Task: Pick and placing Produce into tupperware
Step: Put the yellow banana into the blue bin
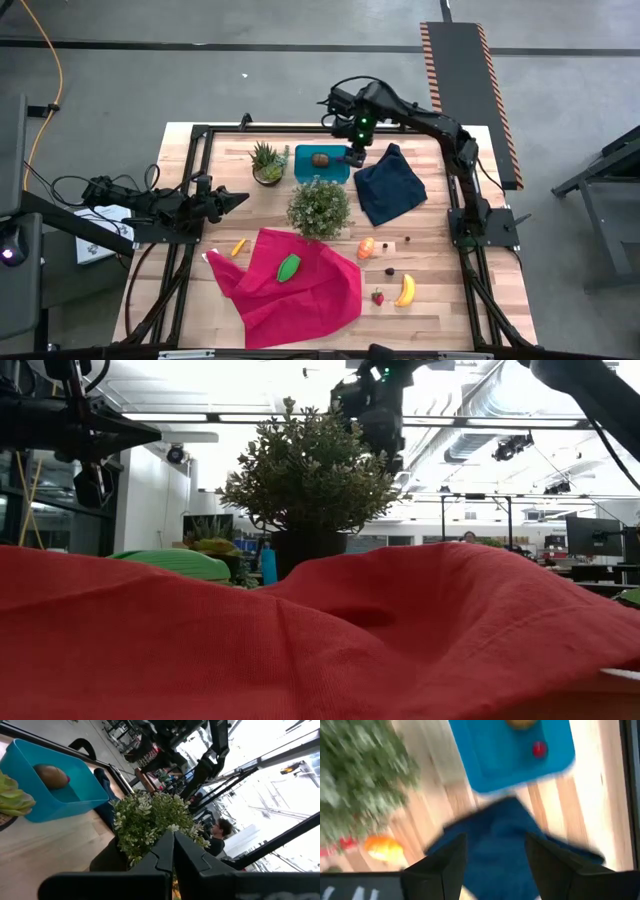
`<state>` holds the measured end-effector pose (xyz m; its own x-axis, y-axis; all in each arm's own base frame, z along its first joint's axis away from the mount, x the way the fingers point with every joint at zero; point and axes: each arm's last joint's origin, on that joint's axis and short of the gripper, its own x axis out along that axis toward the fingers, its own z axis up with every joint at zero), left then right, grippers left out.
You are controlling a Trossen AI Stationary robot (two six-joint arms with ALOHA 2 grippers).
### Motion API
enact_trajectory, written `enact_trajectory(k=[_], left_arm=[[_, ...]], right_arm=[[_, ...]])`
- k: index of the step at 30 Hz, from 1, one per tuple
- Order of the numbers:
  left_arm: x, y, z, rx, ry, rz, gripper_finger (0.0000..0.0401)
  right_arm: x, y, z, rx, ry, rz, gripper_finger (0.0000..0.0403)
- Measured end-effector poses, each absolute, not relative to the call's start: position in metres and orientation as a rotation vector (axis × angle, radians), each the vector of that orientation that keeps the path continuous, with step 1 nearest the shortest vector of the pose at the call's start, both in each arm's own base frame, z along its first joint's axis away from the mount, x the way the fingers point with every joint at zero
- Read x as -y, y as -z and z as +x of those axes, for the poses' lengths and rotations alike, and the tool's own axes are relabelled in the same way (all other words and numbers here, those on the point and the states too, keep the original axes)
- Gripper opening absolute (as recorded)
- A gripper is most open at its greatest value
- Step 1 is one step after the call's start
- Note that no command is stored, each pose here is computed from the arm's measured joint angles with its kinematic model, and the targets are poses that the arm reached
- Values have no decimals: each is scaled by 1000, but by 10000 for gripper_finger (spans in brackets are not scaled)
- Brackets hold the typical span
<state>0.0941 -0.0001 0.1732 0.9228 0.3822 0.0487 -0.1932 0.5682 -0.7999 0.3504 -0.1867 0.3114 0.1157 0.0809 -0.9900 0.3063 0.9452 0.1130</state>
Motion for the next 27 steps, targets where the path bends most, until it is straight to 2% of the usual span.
enact_trajectory(k=[11,17,27], left_arm=[[1,-173,94,220,-313,-935,1],[1,-173,95,215,-305,-935,1],[1,-173,95,215,-305,-935,1]], right_arm=[[178,-330,298,-1439,228,375,188],[157,-330,262,-1327,285,396,188],[108,-310,201,-1099,338,677,188]])
